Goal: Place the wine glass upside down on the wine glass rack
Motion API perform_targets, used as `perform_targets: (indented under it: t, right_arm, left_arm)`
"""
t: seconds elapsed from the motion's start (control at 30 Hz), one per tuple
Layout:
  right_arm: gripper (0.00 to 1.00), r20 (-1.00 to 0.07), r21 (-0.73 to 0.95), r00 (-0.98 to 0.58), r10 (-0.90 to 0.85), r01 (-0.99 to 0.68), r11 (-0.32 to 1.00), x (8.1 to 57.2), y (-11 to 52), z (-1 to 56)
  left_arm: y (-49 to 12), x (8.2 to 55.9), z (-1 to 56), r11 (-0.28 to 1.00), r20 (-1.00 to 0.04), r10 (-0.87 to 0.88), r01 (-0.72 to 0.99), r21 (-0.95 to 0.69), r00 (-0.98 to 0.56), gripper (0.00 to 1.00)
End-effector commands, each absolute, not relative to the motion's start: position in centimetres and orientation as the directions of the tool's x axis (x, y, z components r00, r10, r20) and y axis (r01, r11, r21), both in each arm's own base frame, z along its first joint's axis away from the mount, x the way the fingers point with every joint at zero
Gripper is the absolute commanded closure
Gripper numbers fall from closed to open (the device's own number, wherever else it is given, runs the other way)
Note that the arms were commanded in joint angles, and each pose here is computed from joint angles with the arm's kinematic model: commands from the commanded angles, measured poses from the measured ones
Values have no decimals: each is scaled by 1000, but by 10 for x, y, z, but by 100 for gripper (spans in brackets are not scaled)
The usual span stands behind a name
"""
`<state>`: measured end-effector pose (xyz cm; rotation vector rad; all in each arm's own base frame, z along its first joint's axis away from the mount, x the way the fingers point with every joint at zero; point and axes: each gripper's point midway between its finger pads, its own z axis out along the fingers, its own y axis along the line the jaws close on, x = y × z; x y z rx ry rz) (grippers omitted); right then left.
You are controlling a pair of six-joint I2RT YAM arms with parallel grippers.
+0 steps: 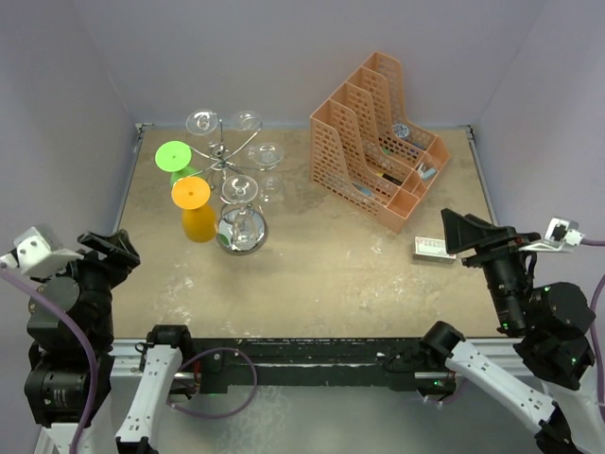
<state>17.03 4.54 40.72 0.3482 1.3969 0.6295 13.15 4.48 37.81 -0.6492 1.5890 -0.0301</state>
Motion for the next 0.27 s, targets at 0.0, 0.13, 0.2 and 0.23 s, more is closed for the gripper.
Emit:
perform_targets:
  t: [0.0,0.13,0.2,0.23]
  right_arm:
    - [23,-781,603,75,619,-167,780,171,36,403]
    - [23,-771,615,82,632,-165,771,169,34,405]
    - [23,-767,620,78,637,-163,767,169,34,404]
    - [23,-764,624,78,640,-163,765,169,33,404]
  left_arm:
    - [56,116,393,818,-911,-397,-408,-405,107,35]
    - [57,110,401,815,-909,-394,-407,-413,132,34]
    - [62,106,405,800,-904,-397,-424,-425,156,34]
    - [61,106,406,803,-904,-397,-418,-426,159,34]
